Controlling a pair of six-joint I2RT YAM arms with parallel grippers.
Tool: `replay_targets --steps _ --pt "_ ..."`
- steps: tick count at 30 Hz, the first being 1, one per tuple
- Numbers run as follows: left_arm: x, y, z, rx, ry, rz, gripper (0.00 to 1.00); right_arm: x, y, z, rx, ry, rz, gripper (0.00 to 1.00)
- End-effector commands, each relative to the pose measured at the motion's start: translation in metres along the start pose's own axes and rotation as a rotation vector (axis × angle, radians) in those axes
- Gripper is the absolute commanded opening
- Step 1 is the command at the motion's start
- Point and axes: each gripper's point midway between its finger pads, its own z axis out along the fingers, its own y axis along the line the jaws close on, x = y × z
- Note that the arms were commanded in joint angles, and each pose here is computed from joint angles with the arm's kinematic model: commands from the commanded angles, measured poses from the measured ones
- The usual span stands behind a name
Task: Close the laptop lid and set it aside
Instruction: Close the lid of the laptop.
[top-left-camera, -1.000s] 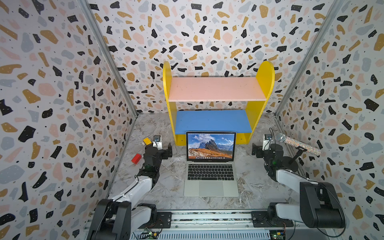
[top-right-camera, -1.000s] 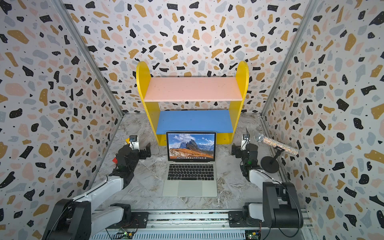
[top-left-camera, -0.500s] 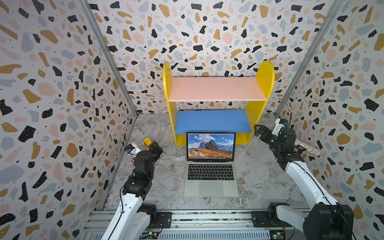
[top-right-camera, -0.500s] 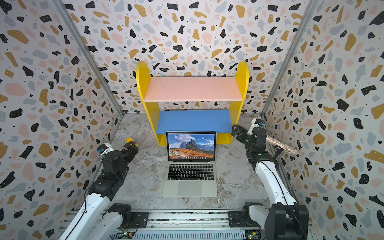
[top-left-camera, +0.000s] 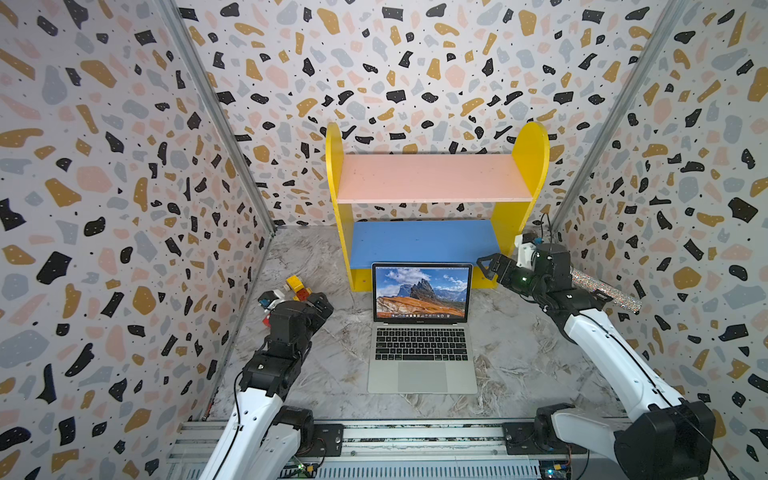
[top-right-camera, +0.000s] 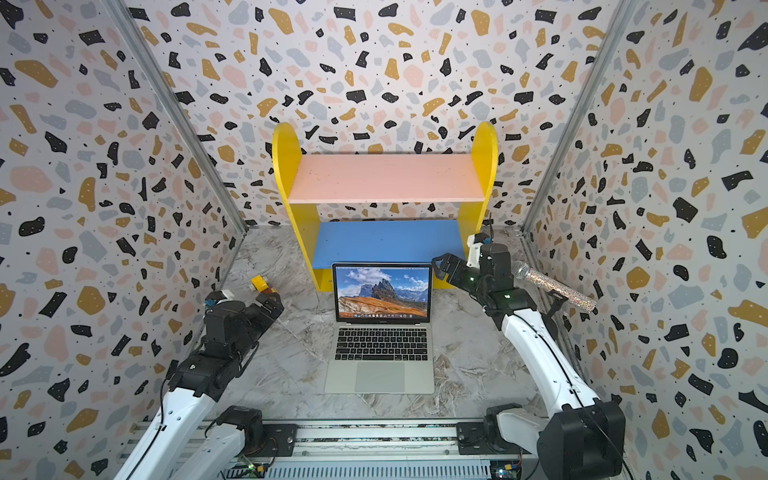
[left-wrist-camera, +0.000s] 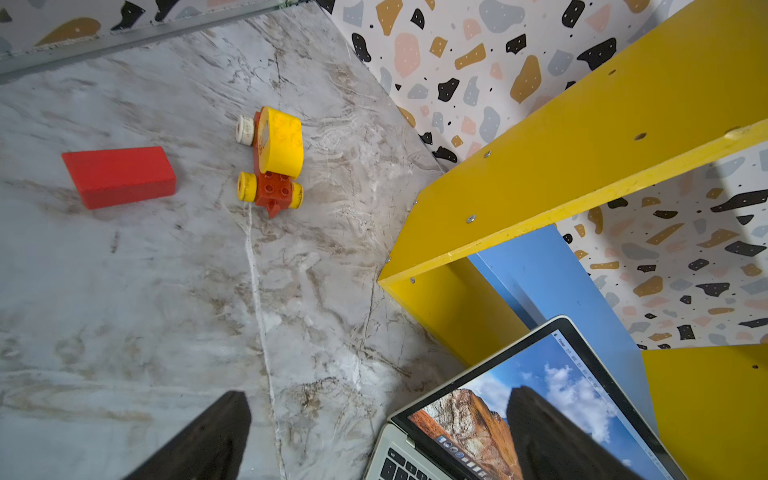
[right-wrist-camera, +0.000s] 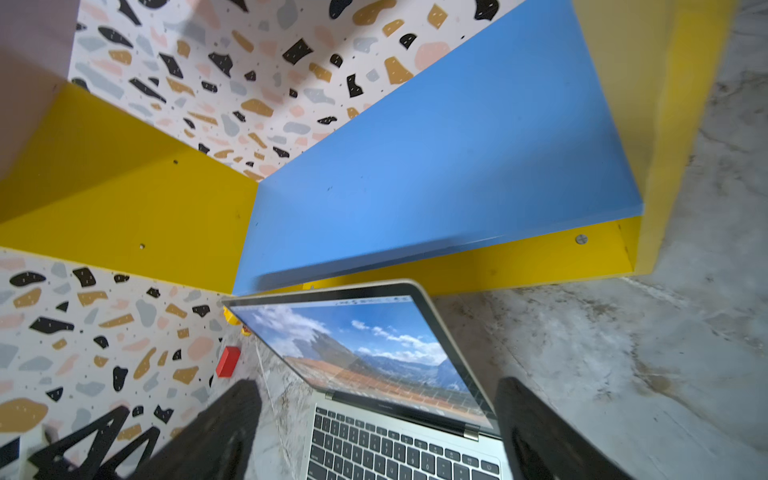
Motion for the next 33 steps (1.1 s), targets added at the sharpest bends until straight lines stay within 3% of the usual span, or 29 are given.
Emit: replay_targets --steps 1,14,19,33 --pt "0.008 -0.009 0.003 0.039 0.047 0.002 1.00 0.003 0.012 -0.005 0.045 0.030 -0.105 0.94" --pt "0.034 -0.008 0.019 0.047 0.173 0.034 1.00 0.023 0.060 0.034 0.054 0.278 -0.445 0.94" --pt "0.050 -0.002 0.028 0.046 0.222 0.020 1.00 0.035 0.071 0.065 0.041 0.363 -0.484 0.94" --pt "0.097 0.012 0.031 0.070 0.350 0.043 1.00 0.034 0.101 0.116 0.049 0.384 -0.605 0.95"
